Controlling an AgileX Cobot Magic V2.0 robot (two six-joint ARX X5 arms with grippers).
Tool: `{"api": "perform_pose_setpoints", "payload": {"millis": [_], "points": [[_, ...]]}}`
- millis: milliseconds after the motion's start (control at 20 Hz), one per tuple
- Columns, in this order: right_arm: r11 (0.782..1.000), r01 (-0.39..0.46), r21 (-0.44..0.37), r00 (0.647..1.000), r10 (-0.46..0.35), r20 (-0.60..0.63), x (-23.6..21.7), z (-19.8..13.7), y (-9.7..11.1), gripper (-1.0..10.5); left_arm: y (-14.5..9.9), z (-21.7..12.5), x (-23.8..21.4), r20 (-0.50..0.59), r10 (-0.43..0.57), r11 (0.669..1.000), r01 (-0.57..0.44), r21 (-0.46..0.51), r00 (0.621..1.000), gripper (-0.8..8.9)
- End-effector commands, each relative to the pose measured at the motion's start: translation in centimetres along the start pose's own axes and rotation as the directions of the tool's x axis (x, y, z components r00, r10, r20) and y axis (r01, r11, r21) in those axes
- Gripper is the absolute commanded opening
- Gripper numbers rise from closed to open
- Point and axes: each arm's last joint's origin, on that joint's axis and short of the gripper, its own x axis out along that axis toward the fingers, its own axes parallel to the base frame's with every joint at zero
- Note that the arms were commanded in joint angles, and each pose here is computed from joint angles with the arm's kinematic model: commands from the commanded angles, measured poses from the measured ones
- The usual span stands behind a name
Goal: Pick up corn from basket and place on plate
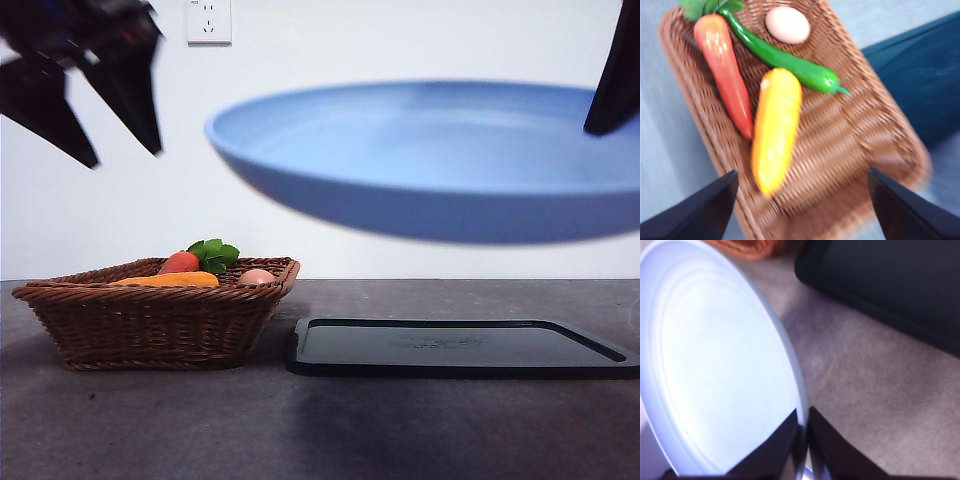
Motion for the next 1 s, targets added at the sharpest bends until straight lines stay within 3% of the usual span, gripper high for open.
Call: {"api": "perform_pose_setpoints", "payload": {"millis": [50,250,450,1000], "points": [[1.0,-0.015,0.015,0.999,0.014,0.044,-1.0,0.0,0.6,0.0,0.0,1.8,2.7,-0.044,0.027,0.997,-0.024,0.076,0.999,4.17],[1.0,-0.019,0.02,0.996,0.017,0.087,-2.2,-0.7,1.1,0.0,0.0,3.1,8.4,-0.153,0.062,0.988,-0.038,0.15,0.986,4.17],[1.0,-0.021,0.019,0.995,0.019,0.098,-2.5,-0.9,1.2,0.0,0.3,2.6,12.5,-0.19,0.076,0.983,-0.042,0.179,0.979,4.17],[1.0,-0.021,0.016,0.995,0.019,0.102,-2.5,-0.8,1.2,0.0,0.0,2.4,14.4,-0.185,0.094,0.977,-0.055,0.207,0.978,4.16]]}}
